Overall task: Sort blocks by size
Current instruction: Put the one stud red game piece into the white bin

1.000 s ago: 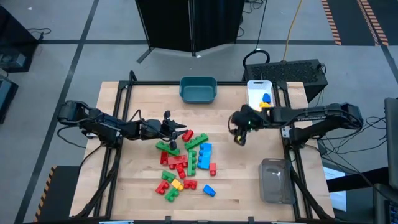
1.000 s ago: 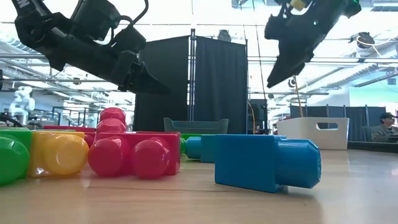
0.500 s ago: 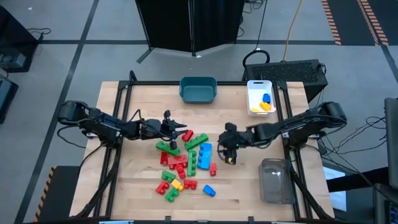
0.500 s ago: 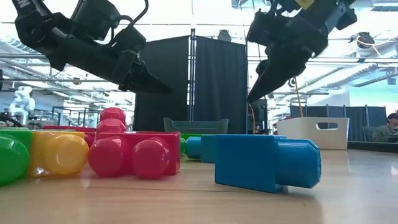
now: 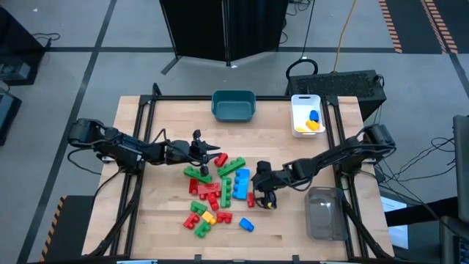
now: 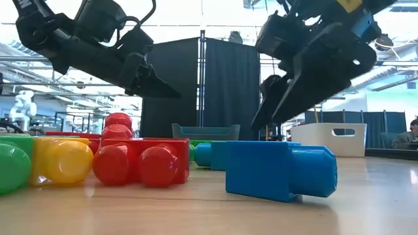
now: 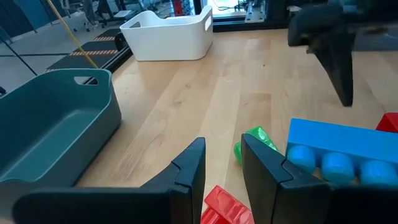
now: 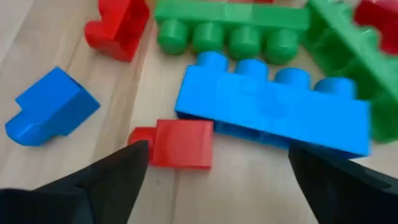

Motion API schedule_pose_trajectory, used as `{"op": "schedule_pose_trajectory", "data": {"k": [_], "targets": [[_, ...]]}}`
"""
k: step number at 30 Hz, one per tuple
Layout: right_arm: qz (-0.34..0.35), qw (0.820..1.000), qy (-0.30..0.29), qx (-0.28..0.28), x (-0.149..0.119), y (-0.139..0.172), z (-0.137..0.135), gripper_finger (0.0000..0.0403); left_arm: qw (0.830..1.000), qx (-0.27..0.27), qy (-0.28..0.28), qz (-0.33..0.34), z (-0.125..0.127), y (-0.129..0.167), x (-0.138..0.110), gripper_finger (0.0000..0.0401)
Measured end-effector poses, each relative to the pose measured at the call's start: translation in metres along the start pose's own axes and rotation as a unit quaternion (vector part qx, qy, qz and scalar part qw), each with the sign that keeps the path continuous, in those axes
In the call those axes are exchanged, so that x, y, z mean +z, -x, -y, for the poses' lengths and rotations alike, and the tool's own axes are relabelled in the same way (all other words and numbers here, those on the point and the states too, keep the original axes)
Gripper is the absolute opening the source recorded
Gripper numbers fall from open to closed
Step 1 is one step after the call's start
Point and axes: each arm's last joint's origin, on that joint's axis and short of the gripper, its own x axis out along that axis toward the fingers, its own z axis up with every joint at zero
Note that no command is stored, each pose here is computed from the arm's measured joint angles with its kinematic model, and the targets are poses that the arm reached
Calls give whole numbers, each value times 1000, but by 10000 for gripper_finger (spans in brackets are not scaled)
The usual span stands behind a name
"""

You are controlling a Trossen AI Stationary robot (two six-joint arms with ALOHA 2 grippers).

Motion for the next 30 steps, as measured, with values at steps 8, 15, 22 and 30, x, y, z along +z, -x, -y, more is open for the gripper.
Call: {"op": "schedule_pose_trajectory", "data": {"k": [8,15,22,30], "targets": [[4,1000,4,12,-8,-18,-14,391,1000,0,-3,-4,0,0,-1,86],[-4,1000,4,16,-14,-30,-18,391,1000,4,-2,-2,-2,0,0,86],[-3,1000,-24,14,-15,-33,-17,373,1000,6,-1,-4,-2,0,-1,86],[0,999,-36,14,-15,-33,-17,288,1000,6,-2,-4,-2,0,-1,86]]}}
